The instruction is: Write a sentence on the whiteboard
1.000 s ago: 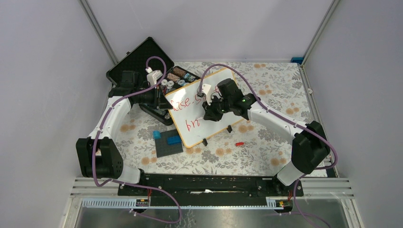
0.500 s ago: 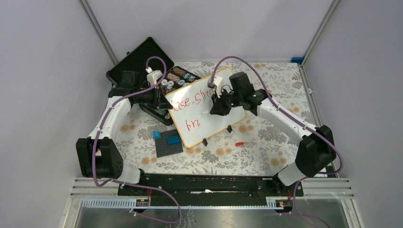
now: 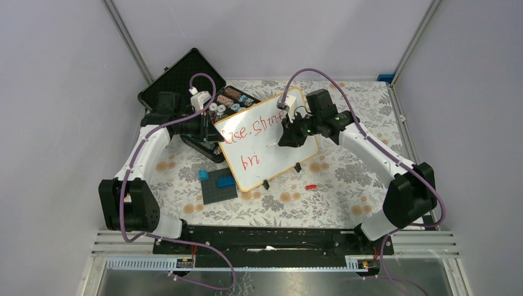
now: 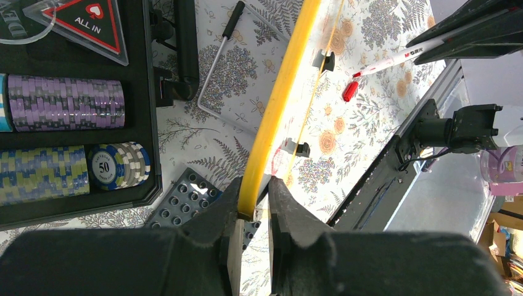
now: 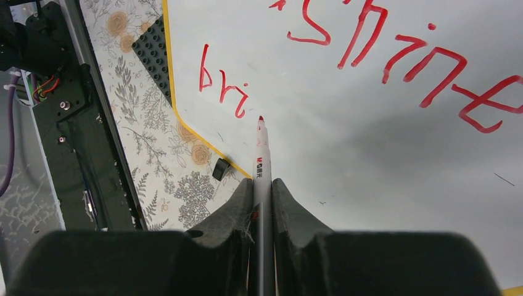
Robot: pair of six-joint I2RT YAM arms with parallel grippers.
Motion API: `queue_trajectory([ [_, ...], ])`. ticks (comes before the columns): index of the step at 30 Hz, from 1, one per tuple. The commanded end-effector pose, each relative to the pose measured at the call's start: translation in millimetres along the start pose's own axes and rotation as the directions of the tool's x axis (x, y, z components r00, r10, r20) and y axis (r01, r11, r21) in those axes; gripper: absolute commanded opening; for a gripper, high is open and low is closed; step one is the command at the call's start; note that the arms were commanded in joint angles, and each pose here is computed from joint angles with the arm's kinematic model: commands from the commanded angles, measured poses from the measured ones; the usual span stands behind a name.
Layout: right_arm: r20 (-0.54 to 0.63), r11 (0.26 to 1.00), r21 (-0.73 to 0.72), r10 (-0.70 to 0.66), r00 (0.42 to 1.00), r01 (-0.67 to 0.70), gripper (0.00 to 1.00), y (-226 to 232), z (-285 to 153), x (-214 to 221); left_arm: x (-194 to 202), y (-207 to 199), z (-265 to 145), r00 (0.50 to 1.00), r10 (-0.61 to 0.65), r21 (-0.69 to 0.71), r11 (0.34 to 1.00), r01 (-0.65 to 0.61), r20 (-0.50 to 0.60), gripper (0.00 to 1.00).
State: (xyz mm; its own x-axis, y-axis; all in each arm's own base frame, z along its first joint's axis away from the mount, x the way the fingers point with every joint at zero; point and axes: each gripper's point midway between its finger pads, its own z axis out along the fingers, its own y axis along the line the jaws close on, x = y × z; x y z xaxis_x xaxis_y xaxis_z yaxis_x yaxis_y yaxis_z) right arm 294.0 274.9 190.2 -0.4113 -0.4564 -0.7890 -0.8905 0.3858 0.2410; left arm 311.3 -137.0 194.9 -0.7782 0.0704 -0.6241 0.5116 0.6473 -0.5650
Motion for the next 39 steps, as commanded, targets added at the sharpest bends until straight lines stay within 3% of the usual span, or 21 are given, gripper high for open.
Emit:
queue_trajectory([
  [1,0.024,0.999,-0.026,-0.02,1.0,0.021,0.0,-2.4,-2.0,-11.1,-3.2,9.0,2.2,0.996,0.093,-0.061,0.994,-0.092,-0.001,0.0],
  [17,0.046,0.999,-0.047,-0.006,0.999,0.008,0.0,-5.9,12.4,-3.5,-2.5,8.2,3.1,0.995,0.096,-0.061,0.994,-0.096,-0.004,0.0],
  [29,-0.012,0.998,-0.062,-0.028,1.0,0.027,0.0,10.0,27.0,17.3,-2.2,8.0,3.5,0.995,0.095,-0.06,0.994,-0.095,-0.006,0.0],
  [39,0.005,0.998,0.016,-0.058,0.998,0.058,0.0,8.3,32.7,20.9,-0.4,8.7,4.8,0.996,0.092,-0.059,0.994,-0.093,-0.011,0.0],
])
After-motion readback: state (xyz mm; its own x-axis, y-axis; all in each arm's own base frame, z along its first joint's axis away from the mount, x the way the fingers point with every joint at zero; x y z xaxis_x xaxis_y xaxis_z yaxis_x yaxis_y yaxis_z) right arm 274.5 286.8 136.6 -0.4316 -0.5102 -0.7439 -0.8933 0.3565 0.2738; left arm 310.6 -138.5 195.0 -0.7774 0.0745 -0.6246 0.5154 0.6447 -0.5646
